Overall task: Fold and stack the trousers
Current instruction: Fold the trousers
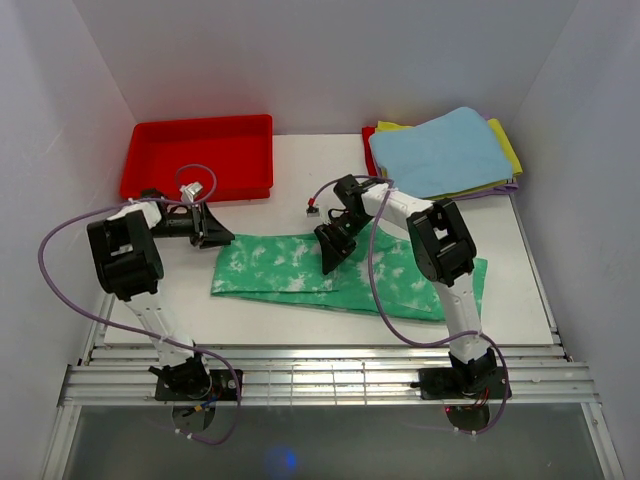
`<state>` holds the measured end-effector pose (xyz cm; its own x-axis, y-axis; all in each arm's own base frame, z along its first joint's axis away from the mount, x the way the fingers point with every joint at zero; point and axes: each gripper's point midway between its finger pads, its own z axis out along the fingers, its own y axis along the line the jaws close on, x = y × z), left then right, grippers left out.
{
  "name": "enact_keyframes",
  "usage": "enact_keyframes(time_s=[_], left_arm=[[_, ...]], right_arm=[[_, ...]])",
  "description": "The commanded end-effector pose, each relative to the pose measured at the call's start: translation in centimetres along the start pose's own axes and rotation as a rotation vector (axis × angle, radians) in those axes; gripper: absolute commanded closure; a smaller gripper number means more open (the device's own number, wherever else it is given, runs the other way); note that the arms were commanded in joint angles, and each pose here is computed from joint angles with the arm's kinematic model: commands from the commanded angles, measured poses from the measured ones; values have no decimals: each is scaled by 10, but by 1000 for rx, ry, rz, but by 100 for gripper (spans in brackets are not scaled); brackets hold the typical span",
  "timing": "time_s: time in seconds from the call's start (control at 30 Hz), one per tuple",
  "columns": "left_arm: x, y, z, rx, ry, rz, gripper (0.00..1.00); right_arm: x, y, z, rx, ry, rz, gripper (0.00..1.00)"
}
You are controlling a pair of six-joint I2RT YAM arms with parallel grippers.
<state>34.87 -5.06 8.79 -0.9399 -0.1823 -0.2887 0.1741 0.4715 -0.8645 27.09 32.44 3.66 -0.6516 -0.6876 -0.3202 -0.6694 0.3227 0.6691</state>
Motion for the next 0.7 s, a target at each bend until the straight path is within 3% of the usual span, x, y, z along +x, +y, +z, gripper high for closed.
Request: enact_keyframes(time_s=[0.0, 0.2, 0.3, 0.37, 0.5, 0.67], left_arm=[[-19, 24, 18, -16, -51, 12, 49], [-39, 75, 32, -128, -102, -42, 53], [-55, 76, 25, -181, -124, 15, 54], [-67, 66, 16, -211, -132, 81, 49], [-55, 38, -15, -301, -67, 122, 37], [-20, 40, -61, -444, -44, 147, 35]], right_arm=[[8, -20, 10, 53, 56, -16, 52], [11, -30, 13, 92, 82, -23, 53], [8, -33, 11, 107, 77, -31, 53], [0, -23, 4, 90, 47, -37, 54], [-13, 0, -24, 106, -18, -83, 49], [-19, 28, -86, 142, -145, -121, 35]])
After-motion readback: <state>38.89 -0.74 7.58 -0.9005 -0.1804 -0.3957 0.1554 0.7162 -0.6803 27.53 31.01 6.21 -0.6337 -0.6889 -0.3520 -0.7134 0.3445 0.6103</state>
